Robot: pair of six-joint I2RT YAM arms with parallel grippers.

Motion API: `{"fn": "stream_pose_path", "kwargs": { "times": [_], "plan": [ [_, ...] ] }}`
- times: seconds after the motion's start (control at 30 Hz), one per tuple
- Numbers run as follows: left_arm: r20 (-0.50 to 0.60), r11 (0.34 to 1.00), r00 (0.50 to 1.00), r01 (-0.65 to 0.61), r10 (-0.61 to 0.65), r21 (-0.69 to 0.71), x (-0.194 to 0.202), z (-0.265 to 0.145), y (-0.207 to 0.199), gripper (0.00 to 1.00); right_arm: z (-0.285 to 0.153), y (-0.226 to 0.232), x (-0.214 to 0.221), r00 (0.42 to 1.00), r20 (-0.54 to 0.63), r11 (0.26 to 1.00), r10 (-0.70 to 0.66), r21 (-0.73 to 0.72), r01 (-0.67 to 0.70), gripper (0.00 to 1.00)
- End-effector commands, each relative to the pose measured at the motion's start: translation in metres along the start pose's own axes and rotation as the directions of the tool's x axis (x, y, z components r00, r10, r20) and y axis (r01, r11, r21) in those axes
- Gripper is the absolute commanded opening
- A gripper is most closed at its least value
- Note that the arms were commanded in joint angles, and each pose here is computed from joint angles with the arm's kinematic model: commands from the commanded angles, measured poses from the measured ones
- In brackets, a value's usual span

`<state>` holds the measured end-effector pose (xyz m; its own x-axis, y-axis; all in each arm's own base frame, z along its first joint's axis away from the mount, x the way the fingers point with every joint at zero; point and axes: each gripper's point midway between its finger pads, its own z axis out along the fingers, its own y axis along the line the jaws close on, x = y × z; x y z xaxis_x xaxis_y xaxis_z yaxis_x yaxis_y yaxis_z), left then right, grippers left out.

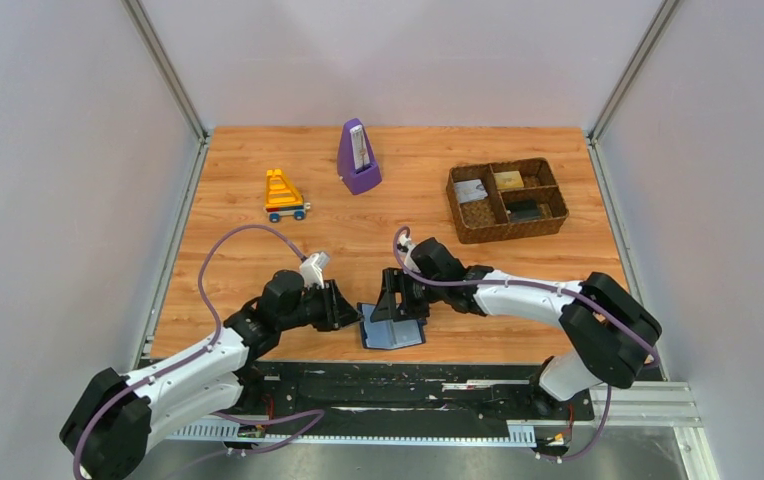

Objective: Take the credit cards out of the card holder
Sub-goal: Remove the credit card from the card holder.

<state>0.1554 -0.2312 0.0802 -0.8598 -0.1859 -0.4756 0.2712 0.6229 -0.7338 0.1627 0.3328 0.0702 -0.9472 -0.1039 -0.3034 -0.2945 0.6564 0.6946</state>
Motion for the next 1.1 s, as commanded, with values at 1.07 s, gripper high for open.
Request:
{"fn": "stream_pose_path", "kwargs": {
  "times": [1.07],
  "plan": [
    [0.068,0.996,0.998,-0.005,-0.001,0.091,-0.017,0.013,-0.015,0.24,0.022,-0.015,0.005,1.0,0.005,0.999,0.011,0.034,-0.011,0.71]
  ]
}}
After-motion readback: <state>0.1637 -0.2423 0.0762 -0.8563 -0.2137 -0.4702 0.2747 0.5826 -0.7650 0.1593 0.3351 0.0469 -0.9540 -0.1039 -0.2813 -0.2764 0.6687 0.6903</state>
